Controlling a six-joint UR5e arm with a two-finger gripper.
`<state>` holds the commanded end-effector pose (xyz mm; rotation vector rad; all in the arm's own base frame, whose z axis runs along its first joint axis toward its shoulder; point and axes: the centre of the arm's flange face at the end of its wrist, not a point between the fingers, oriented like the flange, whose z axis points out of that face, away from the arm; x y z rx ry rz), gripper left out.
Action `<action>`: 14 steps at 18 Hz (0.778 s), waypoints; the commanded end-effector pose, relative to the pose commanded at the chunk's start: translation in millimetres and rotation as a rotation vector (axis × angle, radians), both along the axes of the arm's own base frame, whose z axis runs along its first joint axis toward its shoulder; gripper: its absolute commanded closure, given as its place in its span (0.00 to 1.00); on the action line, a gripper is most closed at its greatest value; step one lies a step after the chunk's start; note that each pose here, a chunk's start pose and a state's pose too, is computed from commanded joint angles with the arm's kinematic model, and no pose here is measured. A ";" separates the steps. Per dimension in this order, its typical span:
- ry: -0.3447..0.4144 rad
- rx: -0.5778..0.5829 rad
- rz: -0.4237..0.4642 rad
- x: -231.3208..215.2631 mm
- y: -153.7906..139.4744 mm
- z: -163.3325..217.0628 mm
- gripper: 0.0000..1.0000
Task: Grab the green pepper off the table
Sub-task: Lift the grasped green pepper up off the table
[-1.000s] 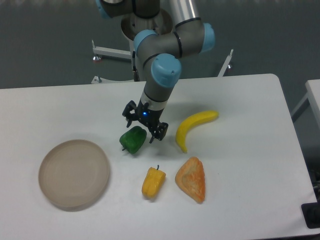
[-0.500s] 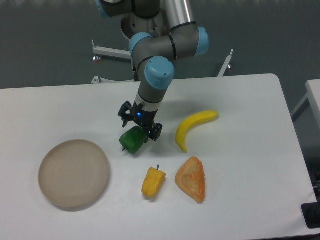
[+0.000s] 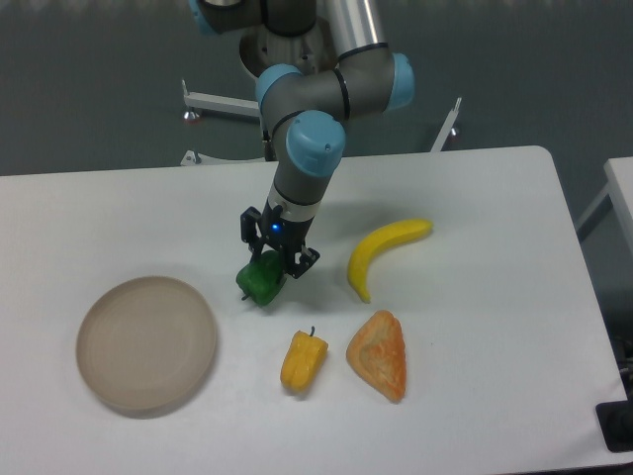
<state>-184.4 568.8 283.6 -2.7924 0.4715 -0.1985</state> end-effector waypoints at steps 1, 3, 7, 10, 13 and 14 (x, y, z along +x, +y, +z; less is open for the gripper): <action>0.013 0.015 0.007 -8.9 1.9 8.9 0.71; 0.046 0.048 -0.021 -28.6 3.5 23.3 0.71; 0.140 0.102 -0.080 -89.2 -7.0 50.1 0.71; 0.206 0.142 -0.069 -140.1 -9.5 76.1 0.71; 0.263 0.161 -0.062 -171.1 1.9 96.3 0.71; 0.293 0.146 -0.060 -180.3 2.7 99.7 0.71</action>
